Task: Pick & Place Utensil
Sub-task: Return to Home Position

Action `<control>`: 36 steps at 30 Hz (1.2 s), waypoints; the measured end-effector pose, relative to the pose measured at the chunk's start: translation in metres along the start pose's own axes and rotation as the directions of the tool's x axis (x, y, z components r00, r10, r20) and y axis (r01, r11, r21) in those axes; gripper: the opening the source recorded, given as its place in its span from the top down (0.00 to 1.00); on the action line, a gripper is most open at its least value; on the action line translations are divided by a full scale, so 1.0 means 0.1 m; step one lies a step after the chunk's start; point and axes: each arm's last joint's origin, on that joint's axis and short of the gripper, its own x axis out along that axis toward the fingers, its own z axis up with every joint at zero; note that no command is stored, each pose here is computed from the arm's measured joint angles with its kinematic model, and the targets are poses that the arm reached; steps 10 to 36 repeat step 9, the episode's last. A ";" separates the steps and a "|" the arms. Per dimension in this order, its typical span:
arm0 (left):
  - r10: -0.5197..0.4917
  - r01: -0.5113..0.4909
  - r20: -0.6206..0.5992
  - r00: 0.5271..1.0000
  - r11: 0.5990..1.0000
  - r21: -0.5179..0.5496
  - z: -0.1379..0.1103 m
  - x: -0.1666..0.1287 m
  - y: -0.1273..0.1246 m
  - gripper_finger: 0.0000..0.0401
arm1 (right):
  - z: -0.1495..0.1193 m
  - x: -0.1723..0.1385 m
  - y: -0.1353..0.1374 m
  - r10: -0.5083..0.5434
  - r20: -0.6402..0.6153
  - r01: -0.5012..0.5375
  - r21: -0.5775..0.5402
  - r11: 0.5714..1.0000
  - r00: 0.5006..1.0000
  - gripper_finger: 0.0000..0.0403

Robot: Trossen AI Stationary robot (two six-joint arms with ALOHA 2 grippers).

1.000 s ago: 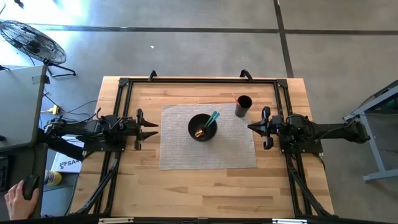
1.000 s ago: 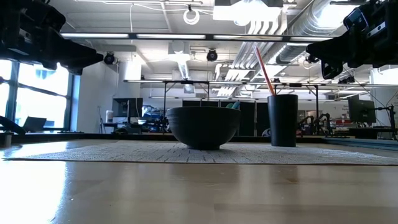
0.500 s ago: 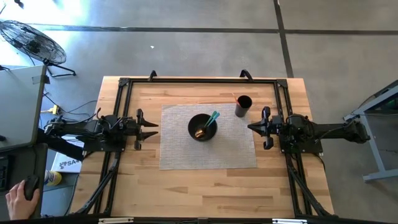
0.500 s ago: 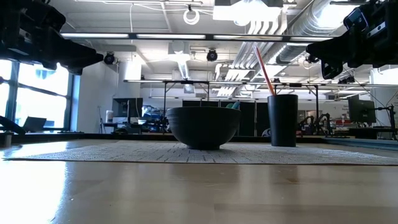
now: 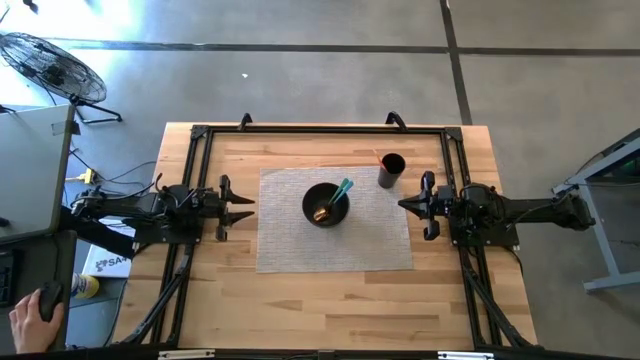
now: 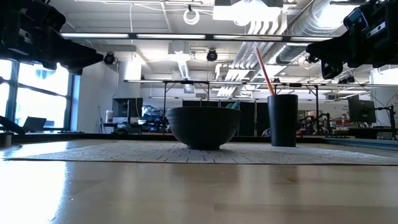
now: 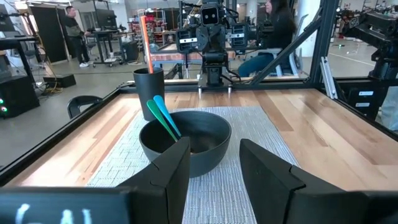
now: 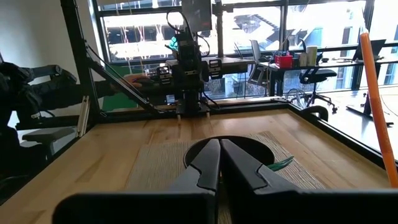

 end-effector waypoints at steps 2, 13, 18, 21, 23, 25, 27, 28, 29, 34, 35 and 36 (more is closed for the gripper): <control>0.000 0.000 0.000 1.000 1.000 0.000 0.00 0.00 0.00 0.66 | 0.00 0.00 0.00 0.000 0.000 0.000 0.000 1.000 1.000 0.98; 0.000 0.000 0.000 1.000 1.000 0.000 0.00 0.00 0.00 0.66 | 0.00 0.00 0.00 0.000 0.000 0.000 0.000 1.000 1.000 0.98; 0.000 0.000 0.000 1.000 1.000 0.000 0.00 0.00 0.00 0.66 | 0.00 0.00 0.00 0.000 0.000 0.000 0.000 1.000 1.000 0.98; 0.000 0.000 0.000 1.000 1.000 0.000 0.00 0.00 0.00 0.66 | 0.00 0.00 0.00 0.000 0.000 0.000 0.000 1.000 1.000 0.98; 0.000 0.000 0.000 1.000 1.000 0.000 0.00 0.00 0.00 0.66 | 0.00 0.00 0.00 0.000 0.000 0.000 0.000 1.000 1.000 0.98; 0.000 0.000 0.000 1.000 1.000 0.000 0.00 0.00 0.00 0.66 | 0.00 0.00 0.00 0.000 0.000 0.000 0.000 1.000 1.000 0.98; 0.000 0.000 0.000 1.000 1.000 0.000 0.00 0.00 0.00 0.66 | 0.00 0.00 0.00 0.000 0.000 0.000 0.000 1.000 1.000 0.98; 0.000 0.000 0.000 1.000 1.000 0.000 0.00 0.00 0.00 0.66 | 0.00 0.00 0.00 0.000 0.000 0.000 0.000 1.000 1.000 0.98; 0.000 0.000 0.000 1.000 1.000 0.000 0.00 0.00 0.00 0.66 | 0.00 0.00 0.00 0.000 0.000 0.000 0.000 1.000 1.000 0.98; 0.000 0.000 0.000 1.000 1.000 0.000 0.00 0.00 0.00 0.66 | 0.00 0.00 0.00 0.000 0.000 0.000 0.000 1.000 1.000 0.98; 0.000 0.000 0.000 1.000 1.000 0.000 0.00 0.00 0.00 0.66 | 0.00 0.00 0.00 0.000 0.000 0.000 0.000 1.000 1.000 0.98; 0.000 0.000 0.000 1.000 1.000 0.000 0.00 0.00 0.00 0.66 | 0.00 0.00 0.00 0.000 0.000 0.000 0.000 1.000 1.000 0.98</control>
